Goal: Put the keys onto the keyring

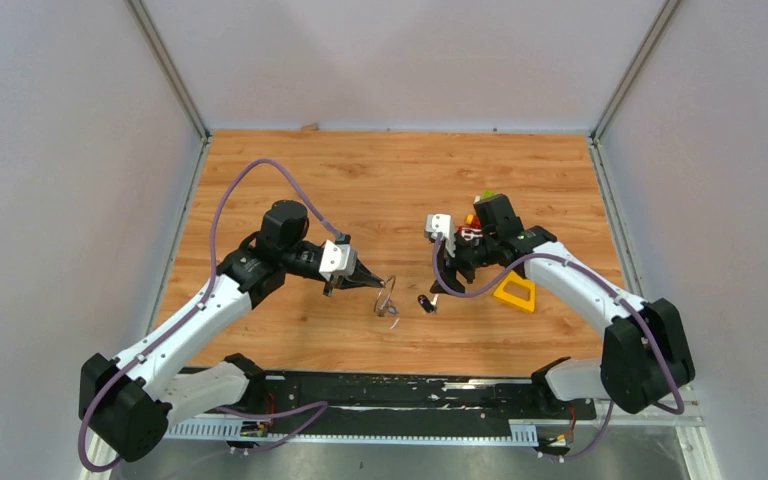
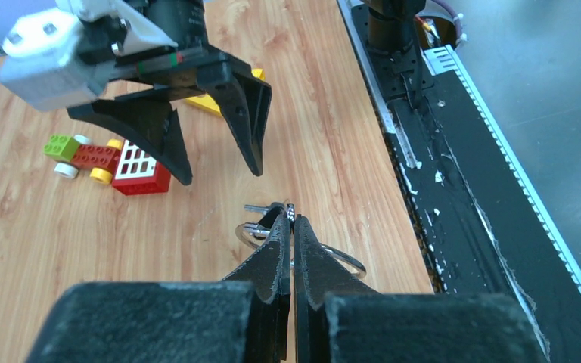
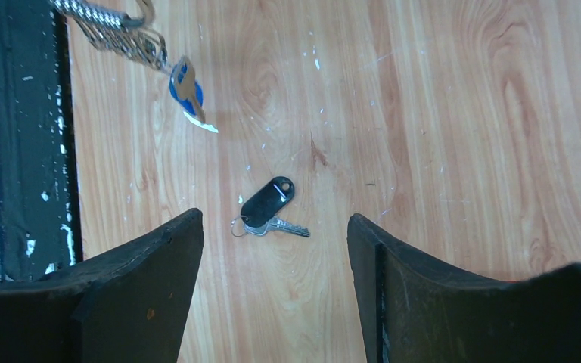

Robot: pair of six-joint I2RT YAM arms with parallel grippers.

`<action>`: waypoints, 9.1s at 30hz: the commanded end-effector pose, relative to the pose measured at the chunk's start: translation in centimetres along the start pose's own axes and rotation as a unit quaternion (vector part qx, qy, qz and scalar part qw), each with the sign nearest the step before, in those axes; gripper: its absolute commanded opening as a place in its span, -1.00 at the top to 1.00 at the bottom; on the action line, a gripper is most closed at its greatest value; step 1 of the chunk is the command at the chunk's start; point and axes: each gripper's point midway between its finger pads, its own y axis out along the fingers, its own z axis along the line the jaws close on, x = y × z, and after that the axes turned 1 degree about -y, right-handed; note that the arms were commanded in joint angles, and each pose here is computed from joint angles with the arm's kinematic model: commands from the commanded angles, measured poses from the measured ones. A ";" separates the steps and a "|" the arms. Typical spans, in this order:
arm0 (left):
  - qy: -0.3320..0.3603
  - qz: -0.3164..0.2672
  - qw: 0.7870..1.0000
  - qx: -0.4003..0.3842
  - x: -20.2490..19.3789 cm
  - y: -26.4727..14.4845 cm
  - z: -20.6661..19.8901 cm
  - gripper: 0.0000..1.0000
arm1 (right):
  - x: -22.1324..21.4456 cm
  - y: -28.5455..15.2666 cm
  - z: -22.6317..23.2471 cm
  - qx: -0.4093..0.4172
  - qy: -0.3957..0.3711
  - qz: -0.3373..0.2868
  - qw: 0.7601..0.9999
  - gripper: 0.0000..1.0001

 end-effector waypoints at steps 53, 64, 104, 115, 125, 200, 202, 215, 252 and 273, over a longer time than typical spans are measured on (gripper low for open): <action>0.036 0.047 0.998 0.019 0.1 -1.6 -0.8 1.00 | -7.4 5.1 1.3 -0.014 -0.138 0.140 0.980 0.43; 0.035 0.046 0.998 0.019 0.1 -1.6 -0.9 1.00 | -6.3 4.2 0.5 -0.036 -0.162 0.142 0.976 0.55; 0.032 0.046 0.998 0.015 0.0 -1.6 -1.0 1.00 | -9.0 5.5 1.7 -0.004 -0.102 0.166 0.981 0.49; 0.031 0.046 0.998 0.015 0.0 -1.6 -1.1 1.00 | -9.4 5.6 1.6 -0.005 -0.102 0.171 0.980 0.66; 0.031 0.047 0.998 0.015 0.0 -1.6 -1.1 1.00 | -9.2 5.3 1.4 -0.008 -0.106 0.169 0.980 0.85; -0.346 -0.040 0.936 0.045 5.5 3.1 5.2 1.00 | 15.0 -5.4 4.4 -0.214 -0.378 -0.093 0.896 1.00; -0.347 -0.040 0.936 0.045 5.5 3.1 5.2 1.00 | 15.0 -5.4 4.5 -0.212 -0.378 -0.093 0.896 1.00; -0.353 -0.049 0.934 0.038 5.8 3.3 5.3 1.00 | 15.2 -5.1 4.8 -0.211 -0.378 -0.095 0.896 1.00; -0.358 -0.027 0.932 0.047 4.1 3.8 5.6 1.00 | 16.6 -6.3 5.5 -0.206 -0.362 -0.115 0.902 1.00; -0.327 -0.025 0.944 0.032 4.7 3.6 4.3 1.00 | 14.8 -6.0 4.6 -0.214 -0.362 -0.075 0.904 1.00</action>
